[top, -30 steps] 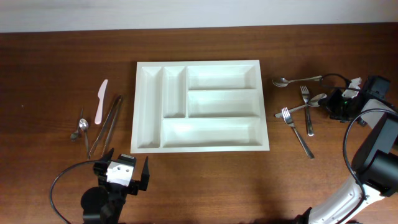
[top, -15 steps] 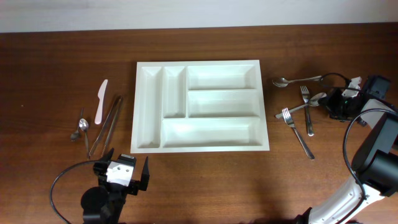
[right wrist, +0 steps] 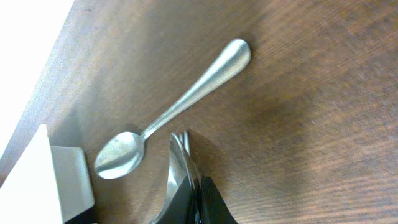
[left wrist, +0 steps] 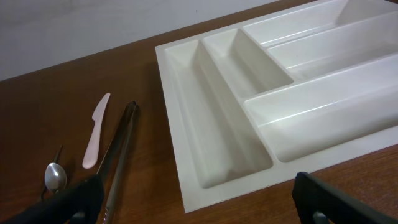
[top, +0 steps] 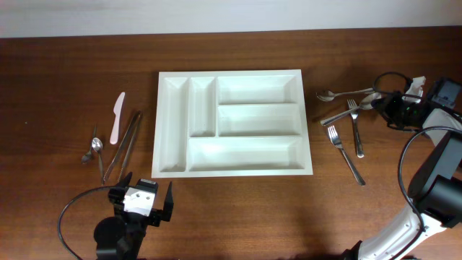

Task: Pack container
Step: 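Lift the spoon with the right gripper toward the tray, then lower the spoon into the tray's upper right compartment and release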

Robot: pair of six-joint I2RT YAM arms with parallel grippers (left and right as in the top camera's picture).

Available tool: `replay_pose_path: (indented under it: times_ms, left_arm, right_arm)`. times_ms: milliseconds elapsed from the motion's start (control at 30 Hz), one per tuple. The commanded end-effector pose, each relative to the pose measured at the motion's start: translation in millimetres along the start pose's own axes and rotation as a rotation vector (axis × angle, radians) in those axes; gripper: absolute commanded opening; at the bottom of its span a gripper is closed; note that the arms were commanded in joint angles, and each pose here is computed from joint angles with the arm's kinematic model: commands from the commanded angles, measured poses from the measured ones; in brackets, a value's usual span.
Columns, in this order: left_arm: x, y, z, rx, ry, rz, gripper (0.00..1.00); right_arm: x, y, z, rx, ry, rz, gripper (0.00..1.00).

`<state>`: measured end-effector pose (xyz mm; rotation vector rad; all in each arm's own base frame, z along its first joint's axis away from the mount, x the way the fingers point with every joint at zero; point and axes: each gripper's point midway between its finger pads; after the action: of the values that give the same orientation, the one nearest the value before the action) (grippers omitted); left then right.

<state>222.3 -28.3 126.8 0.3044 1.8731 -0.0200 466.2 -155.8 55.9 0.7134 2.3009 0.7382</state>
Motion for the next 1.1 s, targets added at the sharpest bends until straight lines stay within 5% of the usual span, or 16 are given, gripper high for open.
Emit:
replay_pose_path:
  times_ms: [0,700,1067]
  left_arm:
    - [0,-1,0,0.007,-0.006,-0.014,0.99]
    - [0,-1,0,0.007,-0.006,-0.013,0.99]
    - [0,-1,0,0.007,-0.006,-0.014,0.99]
  right_arm:
    - [-6,11,0,-0.057,-0.003,-0.025,0.04]
    - [-31,91,-13,-0.336,0.01,-0.051,0.04]
    - [4,179,52,-0.244,0.047,0.023,0.04]
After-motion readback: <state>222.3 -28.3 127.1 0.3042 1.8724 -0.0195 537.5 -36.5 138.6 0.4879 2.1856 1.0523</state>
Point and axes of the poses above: each gripper's point midway between its finger pads, its own z axis out along the fingers, its own y axis along the line the jaws close on, x = y × z, and after that the axes turned 2 degrees about -z, right-handed
